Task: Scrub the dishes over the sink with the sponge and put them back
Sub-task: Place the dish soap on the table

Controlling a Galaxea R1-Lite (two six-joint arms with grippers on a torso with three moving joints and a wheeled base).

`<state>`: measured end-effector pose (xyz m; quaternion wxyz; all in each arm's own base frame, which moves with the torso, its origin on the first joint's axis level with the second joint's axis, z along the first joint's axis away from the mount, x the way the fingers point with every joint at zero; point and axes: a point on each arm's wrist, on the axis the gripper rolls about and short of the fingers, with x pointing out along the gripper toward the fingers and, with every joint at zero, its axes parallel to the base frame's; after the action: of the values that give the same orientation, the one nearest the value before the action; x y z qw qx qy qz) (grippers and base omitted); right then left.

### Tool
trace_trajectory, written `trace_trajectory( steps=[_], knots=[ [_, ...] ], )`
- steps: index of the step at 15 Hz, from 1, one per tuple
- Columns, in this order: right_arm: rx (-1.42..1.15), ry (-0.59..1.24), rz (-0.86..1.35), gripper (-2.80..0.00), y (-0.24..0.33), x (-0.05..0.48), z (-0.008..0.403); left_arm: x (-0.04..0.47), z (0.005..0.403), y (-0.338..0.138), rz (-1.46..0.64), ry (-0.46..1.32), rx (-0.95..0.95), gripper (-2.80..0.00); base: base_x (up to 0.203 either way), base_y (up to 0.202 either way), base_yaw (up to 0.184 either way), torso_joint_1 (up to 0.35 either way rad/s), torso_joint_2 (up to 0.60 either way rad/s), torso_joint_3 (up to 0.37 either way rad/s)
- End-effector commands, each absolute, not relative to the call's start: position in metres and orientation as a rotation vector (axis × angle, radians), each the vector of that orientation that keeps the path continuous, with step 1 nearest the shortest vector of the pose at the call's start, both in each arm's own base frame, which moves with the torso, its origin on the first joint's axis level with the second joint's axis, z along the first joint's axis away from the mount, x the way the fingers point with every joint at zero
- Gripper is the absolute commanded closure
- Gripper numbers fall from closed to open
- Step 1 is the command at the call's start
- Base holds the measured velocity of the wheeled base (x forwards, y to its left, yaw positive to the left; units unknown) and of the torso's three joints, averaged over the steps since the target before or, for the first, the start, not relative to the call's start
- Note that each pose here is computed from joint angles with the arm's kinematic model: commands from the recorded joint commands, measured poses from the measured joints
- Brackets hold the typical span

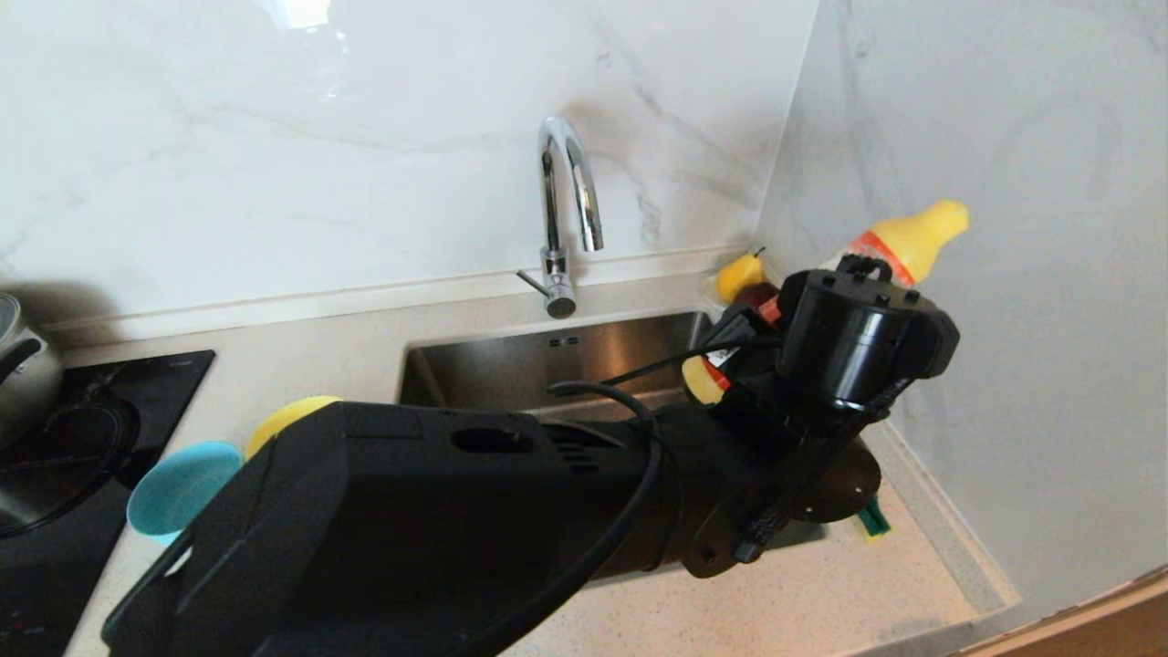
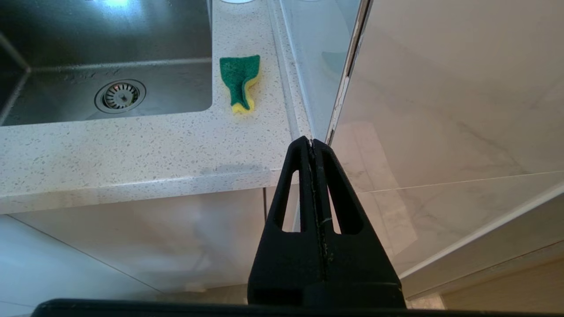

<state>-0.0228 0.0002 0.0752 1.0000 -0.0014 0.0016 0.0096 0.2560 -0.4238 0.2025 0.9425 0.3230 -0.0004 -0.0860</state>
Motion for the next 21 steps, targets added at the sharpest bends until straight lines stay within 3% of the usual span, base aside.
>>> trace_trajectory(
  steps=[1, 13, 21],
  knots=[
    [-0.003, 0.003, 0.019, 0.0, 0.0, -0.023, 0.075, 0.25, 0.227, -0.417, -0.192, -0.055, 0.591, 0.0, 0.0, 0.0, 0.0, 0.0, 0.0, 0.0],
    [-0.003, 0.003, 0.02, 0.0, 0.0, -0.023, 0.075, 0.211, 0.352, -0.357, -0.294, -0.335, 0.274, 0.0, 0.0, 0.0, 0.0, 0.0, 0.0, 0.0],
    [-0.003, 0.003, 0.018, 0.0, 0.0, -0.023, 0.075, 0.221, 0.409, -0.278, -0.151, -0.391, 0.165, 0.0, 0.0, 0.0, 0.0, 0.0, 0.0, 0.0]
  ],
)
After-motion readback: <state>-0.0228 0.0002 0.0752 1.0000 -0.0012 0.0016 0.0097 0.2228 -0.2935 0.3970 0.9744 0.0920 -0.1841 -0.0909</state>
